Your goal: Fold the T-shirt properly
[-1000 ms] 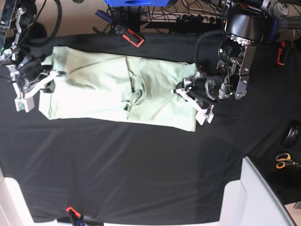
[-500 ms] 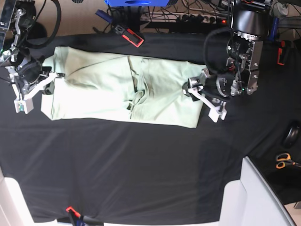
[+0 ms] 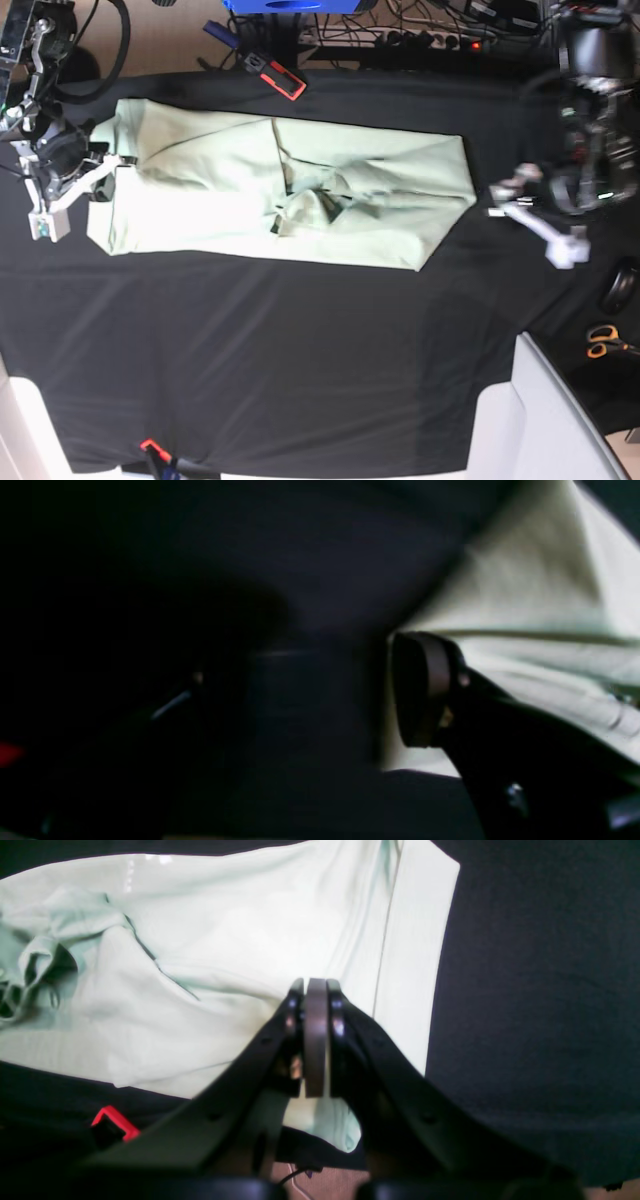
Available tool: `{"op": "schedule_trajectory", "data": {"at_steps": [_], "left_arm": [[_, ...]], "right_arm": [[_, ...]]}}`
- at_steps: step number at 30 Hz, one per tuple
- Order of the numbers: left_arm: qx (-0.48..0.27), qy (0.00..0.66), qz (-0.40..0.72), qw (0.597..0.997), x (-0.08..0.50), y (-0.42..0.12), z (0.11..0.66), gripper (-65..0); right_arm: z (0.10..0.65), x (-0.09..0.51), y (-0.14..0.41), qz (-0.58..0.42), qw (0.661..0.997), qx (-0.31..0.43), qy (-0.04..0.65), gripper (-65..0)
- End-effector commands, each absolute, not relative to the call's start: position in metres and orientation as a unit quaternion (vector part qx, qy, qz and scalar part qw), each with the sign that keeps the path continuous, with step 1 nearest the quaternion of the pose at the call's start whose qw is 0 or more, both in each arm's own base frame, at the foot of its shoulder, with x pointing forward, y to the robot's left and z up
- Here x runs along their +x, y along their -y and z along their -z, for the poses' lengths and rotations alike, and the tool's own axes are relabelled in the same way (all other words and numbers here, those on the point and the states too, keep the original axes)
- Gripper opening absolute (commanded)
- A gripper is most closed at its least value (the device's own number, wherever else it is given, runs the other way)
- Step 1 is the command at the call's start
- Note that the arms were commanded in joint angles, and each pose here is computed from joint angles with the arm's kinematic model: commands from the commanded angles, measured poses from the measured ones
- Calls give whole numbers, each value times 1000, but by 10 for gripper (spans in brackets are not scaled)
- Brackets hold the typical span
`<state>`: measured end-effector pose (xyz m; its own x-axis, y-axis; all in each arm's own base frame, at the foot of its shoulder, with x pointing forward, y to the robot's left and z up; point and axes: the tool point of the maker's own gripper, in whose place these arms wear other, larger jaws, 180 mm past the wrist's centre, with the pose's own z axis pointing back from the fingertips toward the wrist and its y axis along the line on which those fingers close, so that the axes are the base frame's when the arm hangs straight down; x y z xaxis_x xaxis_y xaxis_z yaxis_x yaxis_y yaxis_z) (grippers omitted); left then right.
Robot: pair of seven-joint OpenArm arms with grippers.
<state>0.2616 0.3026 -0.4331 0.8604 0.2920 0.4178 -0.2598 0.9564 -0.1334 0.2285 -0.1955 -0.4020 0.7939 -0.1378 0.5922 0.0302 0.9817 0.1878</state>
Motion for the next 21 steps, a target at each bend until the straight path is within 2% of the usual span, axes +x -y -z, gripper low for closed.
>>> {"op": "schedule_trajectory", "data": {"at_steps": [1, 3, 8, 11, 16, 19, 21], "left_arm": [[-27, 255, -136, 957, 271, -313, 410, -198], [-15, 278, -122, 953, 264, -317, 391, -198], [-22, 291, -104, 951, 249, -300, 380, -200], [-30, 291, -109, 950, 247, -294, 383, -205], [-56, 329, -75, 940, 260, -259, 350, -207], [-73, 342, -73, 934, 266, -245, 326, -208], [-80, 354, -111, 925, 269, -252, 313, -208]], "right_arm": [[391, 240, 197, 46, 934, 86, 343, -634], [391, 240, 206, 73, 932, 82, 346, -585], [403, 241, 218, 109, 933, 84, 333, -325], [407, 241, 219, 111, 935, 86, 325, -218], [405, 242, 212, 99, 936, 89, 325, -209], [394, 246, 185, 21, 937, 104, 332, -209], [386, 245, 159, -42, 937, 117, 325, -210]]}}
